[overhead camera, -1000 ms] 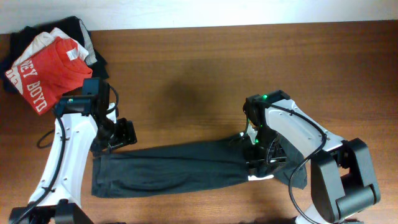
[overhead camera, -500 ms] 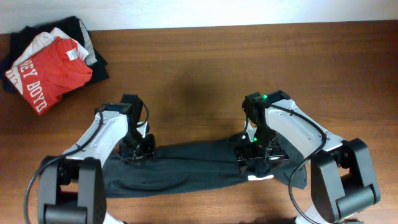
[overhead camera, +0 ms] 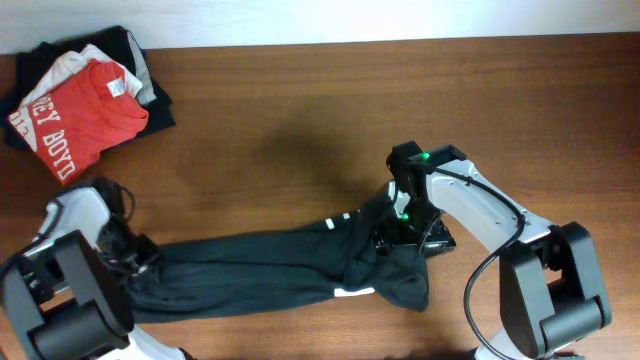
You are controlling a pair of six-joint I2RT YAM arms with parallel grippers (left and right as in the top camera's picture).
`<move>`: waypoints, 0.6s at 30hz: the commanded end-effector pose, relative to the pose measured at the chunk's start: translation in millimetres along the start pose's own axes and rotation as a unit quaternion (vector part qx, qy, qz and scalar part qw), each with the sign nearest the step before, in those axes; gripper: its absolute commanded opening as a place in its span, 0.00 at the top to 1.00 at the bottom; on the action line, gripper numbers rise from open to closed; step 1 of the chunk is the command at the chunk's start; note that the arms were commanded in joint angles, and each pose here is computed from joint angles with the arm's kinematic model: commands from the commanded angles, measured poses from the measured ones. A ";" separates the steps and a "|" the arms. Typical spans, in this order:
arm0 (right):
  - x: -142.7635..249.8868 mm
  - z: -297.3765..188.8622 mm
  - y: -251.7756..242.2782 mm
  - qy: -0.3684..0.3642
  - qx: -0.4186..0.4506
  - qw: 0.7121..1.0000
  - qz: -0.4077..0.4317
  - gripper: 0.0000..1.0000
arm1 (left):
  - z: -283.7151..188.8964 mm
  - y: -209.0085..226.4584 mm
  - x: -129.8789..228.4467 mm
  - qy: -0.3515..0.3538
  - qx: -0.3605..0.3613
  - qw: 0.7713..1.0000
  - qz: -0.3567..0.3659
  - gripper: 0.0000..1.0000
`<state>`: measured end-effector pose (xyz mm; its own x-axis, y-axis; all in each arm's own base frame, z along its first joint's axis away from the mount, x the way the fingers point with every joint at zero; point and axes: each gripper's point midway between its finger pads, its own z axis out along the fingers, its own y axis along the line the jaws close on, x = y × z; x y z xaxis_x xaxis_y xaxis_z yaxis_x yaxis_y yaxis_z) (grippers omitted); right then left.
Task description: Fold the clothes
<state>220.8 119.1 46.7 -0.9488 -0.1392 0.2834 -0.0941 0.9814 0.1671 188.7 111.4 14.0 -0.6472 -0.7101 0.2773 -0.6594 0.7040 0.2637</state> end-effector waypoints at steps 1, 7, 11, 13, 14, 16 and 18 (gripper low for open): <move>-7.0 -2.5 3.3 -0.022 -0.004 1.000 0.019 0.01 | -62.6 13.7 -25.0 -0.051 -0.008 0.998 -0.043 0.43; -23.5 -3.3 16.1 -0.053 -0.036 0.998 0.013 0.78 | -119.1 -52.2 8.1 -0.096 0.119 0.981 0.115 0.55; -27.5 -0.8 16.1 -0.061 -0.038 0.997 0.027 0.96 | -78.7 -96.6 41.7 -0.068 0.124 0.969 0.202 1.00; -27.4 7.1 14.1 -0.063 -0.038 0.997 0.027 0.96 | -48.6 -112.7 53.8 -0.058 0.137 0.963 0.225 1.00; -25.8 16.8 11.5 -0.062 -0.038 0.997 0.027 0.96 | -33.2 -115.8 58.3 -0.055 0.139 0.961 0.232 0.99; -25.6 38.1 1.5 -0.071 -0.031 0.996 0.040 0.96 | -6.1 -109.4 63.6 -0.041 0.133 0.965 0.224 1.00; -22.9 47.5 -20.0 -0.074 0.001 0.993 0.095 0.96 | 5.0 -103.3 61.7 -0.037 0.134 0.967 0.211 1.00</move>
<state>238.7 129.9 2.4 -0.9882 -0.0277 0.1506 0.0057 0.9763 0.2165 227.2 -7.1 9.1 -0.9130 -0.3483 0.2123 -0.3743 0.9223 -0.0966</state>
